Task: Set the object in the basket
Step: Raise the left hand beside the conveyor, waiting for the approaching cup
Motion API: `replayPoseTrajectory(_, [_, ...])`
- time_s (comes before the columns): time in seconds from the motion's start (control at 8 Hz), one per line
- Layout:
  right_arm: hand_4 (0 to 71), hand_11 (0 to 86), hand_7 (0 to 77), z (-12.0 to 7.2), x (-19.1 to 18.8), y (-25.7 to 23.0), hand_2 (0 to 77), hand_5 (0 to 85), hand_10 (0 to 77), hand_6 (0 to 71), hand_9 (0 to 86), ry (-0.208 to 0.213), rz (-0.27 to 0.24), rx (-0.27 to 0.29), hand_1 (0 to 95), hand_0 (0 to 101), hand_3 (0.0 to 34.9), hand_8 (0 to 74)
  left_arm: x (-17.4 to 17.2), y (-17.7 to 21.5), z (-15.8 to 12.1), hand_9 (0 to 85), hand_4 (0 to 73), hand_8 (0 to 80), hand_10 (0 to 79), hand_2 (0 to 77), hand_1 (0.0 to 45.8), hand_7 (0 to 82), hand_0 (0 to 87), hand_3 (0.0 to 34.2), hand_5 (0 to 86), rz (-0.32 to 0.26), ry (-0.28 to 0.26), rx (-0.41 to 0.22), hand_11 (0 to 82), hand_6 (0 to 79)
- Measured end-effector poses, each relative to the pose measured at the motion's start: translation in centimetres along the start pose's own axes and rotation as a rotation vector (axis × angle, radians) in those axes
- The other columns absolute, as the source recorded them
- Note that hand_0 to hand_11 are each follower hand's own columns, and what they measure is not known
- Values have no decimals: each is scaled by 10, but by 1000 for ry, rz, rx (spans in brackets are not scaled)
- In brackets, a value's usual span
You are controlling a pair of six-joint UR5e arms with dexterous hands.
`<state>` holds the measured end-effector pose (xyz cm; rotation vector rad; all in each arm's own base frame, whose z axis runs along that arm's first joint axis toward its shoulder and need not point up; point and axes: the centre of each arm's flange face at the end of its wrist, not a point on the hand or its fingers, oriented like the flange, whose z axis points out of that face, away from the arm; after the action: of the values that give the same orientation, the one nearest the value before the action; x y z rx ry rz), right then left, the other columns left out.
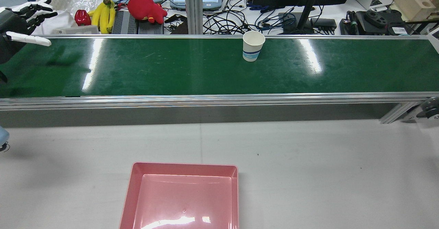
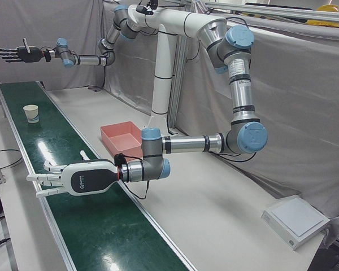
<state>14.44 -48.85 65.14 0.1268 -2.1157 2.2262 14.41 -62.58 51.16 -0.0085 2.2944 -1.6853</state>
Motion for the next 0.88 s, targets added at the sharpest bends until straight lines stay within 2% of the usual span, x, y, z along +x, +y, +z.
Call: replayPoseTrajectory(0.88, [0,0,5,0,0,0,5,0,0,0,0,0,-1,0,0,0,0,0,-22,14,10,191,202,125,0,5,251,65,649,0,365,10,-28,-18,11,76])
